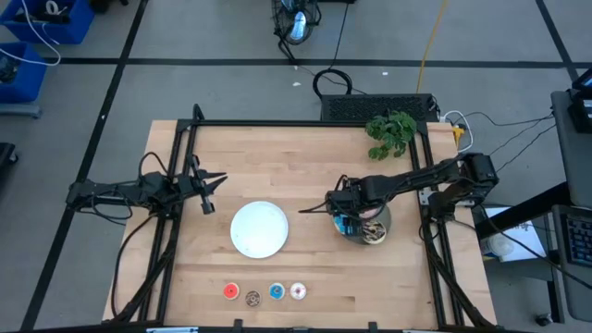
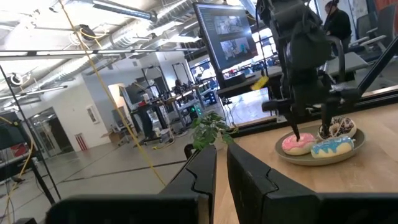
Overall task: Pick & Place donuts
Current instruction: Put the small orange donut on the white plate
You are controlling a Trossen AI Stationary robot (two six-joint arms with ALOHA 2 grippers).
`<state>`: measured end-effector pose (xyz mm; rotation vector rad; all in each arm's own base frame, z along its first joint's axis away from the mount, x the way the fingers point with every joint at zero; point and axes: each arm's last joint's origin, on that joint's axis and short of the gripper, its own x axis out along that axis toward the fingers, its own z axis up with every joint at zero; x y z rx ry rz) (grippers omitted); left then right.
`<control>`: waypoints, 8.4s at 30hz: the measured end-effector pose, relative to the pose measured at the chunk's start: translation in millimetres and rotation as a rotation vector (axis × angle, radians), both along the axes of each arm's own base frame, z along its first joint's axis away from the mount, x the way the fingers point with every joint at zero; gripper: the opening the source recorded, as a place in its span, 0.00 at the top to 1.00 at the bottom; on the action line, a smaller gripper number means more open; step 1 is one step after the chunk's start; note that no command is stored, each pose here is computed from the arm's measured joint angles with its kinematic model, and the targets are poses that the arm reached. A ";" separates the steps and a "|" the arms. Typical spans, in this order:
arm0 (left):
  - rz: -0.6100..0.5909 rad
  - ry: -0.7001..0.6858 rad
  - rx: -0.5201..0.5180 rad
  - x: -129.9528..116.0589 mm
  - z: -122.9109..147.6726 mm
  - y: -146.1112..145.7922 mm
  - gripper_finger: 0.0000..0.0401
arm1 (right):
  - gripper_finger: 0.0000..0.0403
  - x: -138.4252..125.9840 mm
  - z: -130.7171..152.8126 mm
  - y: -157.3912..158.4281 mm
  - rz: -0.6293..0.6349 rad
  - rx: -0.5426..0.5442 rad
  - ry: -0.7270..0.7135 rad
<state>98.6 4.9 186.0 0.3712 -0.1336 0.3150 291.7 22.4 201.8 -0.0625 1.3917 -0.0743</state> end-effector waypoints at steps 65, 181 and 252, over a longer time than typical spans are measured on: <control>-0.044 0.167 -0.573 18.6 51.7 -9.7 0.88 | 1.00 -181.5 -22.8 -11.0 0.193 -0.043 -1.462; -0.149 1.656 -0.495 135.0 -45.5 -247.8 0.23 | 1.00 -181.1 -27.4 -9.2 0.187 0.064 -1.421; -0.104 1.503 -0.297 198.9 24.7 -77.1 0.45 | 1.00 -181.1 -27.4 -9.2 0.191 0.058 -1.420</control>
